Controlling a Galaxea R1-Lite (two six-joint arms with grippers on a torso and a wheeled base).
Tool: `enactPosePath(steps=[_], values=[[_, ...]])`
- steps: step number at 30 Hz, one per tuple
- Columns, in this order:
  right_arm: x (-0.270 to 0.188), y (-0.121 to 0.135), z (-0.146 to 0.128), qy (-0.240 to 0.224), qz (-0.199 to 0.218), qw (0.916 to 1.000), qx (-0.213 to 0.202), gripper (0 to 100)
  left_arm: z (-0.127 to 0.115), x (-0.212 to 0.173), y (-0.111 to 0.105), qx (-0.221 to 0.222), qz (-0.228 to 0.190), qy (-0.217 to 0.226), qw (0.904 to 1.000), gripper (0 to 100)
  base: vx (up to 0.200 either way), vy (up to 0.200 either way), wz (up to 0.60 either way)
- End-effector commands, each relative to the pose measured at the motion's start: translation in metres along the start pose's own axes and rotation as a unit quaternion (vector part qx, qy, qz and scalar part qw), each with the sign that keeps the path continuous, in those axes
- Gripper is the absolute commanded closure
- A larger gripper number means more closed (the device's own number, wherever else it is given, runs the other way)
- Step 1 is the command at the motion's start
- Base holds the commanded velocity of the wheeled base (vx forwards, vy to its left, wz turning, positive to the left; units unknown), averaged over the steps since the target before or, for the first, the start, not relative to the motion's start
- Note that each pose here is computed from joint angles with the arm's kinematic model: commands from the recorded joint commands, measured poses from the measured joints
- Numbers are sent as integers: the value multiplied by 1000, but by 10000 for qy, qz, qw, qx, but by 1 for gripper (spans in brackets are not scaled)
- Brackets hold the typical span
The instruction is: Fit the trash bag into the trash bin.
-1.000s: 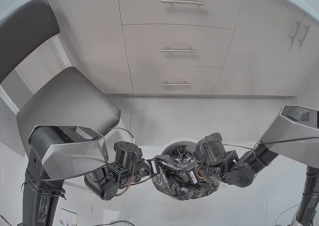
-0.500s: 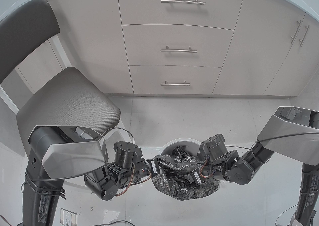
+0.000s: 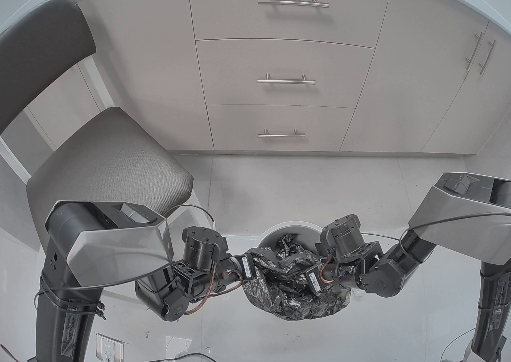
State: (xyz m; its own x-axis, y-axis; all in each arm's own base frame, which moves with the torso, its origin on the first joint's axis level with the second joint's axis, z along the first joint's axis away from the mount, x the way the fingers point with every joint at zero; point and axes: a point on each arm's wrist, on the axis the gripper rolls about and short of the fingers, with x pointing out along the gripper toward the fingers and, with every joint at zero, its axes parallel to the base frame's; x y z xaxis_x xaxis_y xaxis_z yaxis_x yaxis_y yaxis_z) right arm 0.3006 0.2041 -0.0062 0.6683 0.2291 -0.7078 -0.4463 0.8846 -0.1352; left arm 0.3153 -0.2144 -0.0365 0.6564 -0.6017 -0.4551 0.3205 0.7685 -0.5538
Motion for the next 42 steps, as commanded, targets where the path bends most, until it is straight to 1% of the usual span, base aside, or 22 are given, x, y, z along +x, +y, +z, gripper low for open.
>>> enactPosePath(steps=[1,7,16,18,20,23,24,26,27,33,37,39,42], values=[[2,1,-2,42,4,10000,-7,100,0,0,0,1,0,-10,10000,100,0,0,0],[2,1,-2,-26,-3,10000,14,100,0,0,0,4,-6,-6,10000,100,0,0,0],[-8,-3,1,-528,-56,9985,127,100,-5,1,-4,144,-17,99,9998,100,0,0,0],[-8,-4,2,-578,-81,9981,172,100,-5,0,-4,181,14,160,9997,100,0,0,0],[-8,-5,5,-721,-148,9969,295,100,-6,0,-4,251,131,355,9990,100,0,0,0],[-9,-6,8,-840,-256,9954,372,100,-3,1,-6,261,162,417,9987,100,0,0,0],[-7,-9,11,-999,-448,9929,463,100,-2,1,-7,266,203,481,9983,100,0,0,0],[-7,-9,11,-1021,-462,9926,470,100,-2,1,-7,266,203,481,9983,100,0,0,0],[-6,-10,15,-1233,-608,9890,543,100,-3,1,-7,274,214,511,9981,100,0,0,0],[8,-10,16,-1562,-1063,9797,666,100,-3,1,-8,377,181,550,9976,100,0,0,0],[16,-14,14,-1621,-1163,9772,726,100,-6,1,-7,603,231,675,9956,100,0,0,0],[17,-15,15,-1626,-1167,9770,736,100,-7,1,-6,635,252,715,9951,100,0,0,0],[23,-22,19,-1690,-1247,9743,812,100,-6,4,-6,834,288,829,9926,100,0,0,0]])
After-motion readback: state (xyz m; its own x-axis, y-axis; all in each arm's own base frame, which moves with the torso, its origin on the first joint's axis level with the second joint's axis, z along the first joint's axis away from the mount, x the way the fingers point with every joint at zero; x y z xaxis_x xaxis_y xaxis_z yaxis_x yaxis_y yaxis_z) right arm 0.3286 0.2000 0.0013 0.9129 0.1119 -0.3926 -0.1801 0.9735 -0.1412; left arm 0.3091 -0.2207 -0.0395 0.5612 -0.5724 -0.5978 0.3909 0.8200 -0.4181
